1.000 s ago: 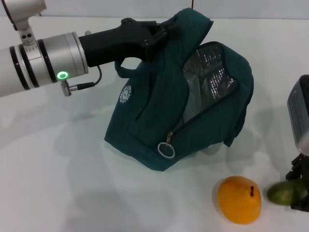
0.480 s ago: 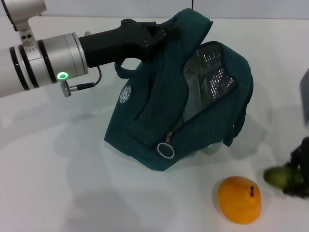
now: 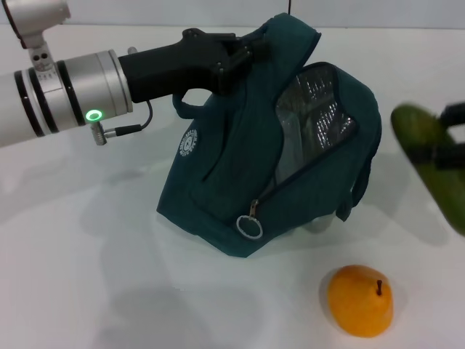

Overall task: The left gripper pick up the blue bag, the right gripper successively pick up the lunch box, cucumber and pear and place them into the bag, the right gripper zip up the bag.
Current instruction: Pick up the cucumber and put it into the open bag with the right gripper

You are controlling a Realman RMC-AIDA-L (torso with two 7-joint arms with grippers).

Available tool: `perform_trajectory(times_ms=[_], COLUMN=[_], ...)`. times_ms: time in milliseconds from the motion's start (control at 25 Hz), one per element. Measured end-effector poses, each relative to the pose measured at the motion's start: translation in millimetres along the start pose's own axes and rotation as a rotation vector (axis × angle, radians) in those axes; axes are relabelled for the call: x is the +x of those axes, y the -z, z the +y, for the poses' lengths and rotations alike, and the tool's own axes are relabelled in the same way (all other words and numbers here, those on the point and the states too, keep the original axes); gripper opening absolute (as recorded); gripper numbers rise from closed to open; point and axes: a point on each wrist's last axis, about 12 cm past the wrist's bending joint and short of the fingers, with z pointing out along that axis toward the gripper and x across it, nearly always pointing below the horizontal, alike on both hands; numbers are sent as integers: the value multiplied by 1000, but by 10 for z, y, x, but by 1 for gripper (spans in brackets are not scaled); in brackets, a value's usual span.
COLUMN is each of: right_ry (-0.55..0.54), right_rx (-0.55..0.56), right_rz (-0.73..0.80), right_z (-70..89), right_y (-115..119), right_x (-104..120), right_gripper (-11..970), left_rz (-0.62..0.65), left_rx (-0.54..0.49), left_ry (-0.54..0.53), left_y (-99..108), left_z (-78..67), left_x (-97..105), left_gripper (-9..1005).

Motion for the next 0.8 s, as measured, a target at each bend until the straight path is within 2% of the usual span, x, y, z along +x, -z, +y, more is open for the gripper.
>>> perform_trajectory(times_ms=[200, 360, 560, 800], right_ry=[37, 94, 109, 60], right_rx=[15, -13, -94, -182], right_rz=[-296, -569, -812, -923], right_z=[36, 71, 86, -3], right_y=[271, 350, 224, -131], right_x=[24, 97, 133, 2], right_gripper=[542, 542, 542, 542], left_rz=[0, -1, 0, 1], left_rx=[-4, -6, -1, 3], left_ry=[3, 3, -2, -4], left_y=[21, 33, 15, 0], left_z=[-2, 0, 0, -1], left_x=[18, 20, 3, -5], left_gripper=[40, 39, 39, 40])
